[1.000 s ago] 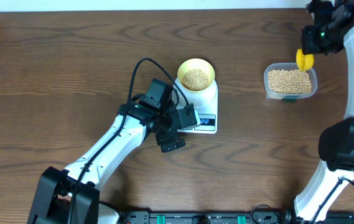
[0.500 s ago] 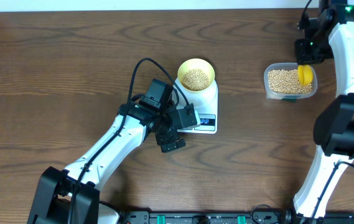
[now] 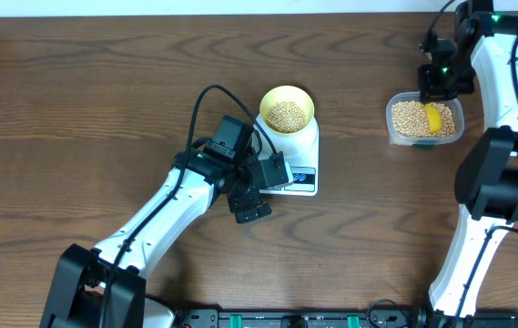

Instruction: Scoop item into bowl and weigh 50g on scale

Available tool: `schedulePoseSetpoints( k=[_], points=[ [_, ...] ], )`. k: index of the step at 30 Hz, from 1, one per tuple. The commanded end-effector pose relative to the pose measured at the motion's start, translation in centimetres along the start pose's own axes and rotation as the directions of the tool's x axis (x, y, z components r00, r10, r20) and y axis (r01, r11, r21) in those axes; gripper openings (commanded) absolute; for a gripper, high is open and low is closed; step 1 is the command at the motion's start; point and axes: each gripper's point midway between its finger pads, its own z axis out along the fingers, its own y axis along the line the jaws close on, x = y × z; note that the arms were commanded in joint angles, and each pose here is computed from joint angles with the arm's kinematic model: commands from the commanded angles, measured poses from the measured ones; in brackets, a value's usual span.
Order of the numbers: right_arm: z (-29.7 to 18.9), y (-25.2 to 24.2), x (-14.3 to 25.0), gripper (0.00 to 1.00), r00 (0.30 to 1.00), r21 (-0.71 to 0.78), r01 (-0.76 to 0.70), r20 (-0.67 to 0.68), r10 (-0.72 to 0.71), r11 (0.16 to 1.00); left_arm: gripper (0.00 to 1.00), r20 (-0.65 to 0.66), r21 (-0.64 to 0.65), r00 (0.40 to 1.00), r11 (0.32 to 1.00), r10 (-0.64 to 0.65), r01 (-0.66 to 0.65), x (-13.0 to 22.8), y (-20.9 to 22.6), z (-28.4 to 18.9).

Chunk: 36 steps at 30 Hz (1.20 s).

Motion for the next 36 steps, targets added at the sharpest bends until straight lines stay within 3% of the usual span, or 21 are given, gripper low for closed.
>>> schedulePoseSetpoints(
  k=[1,19,25,36],
  points=[
    [0.7,1.5,-0.1,0.01,1.000,-0.154,-0.018,0.009,0.020,0.988,0.98,0.008,0.010,1.000,1.000,0.012,-0.012,-0.1,-0.2,-0.1],
    [-3.3,-1.9,-0.2,0.01,0.965,-0.474,-0.169,0.098,0.243,0.864,0.98,0.008,0.010,1.000,1.000,0.012,-0.012,-0.1,-0.2,-0.1],
    [-5.2,-4.7,0.3,0.01,0.942,-0.472,-0.211,0.136,0.308,0.856,0.98,0.008,0.010,1.000,1.000,0.012,-0.012,-0.1,-0.2,-0.1],
    [-8.4,-3.9,-1.2,0.01,0.905,-0.657,-0.141,0.218,0.366,0.740,0.98,0.008,0.010,1.000,1.000,0.012,-0.012,-0.1,-0.2,-0.1]
  ],
)
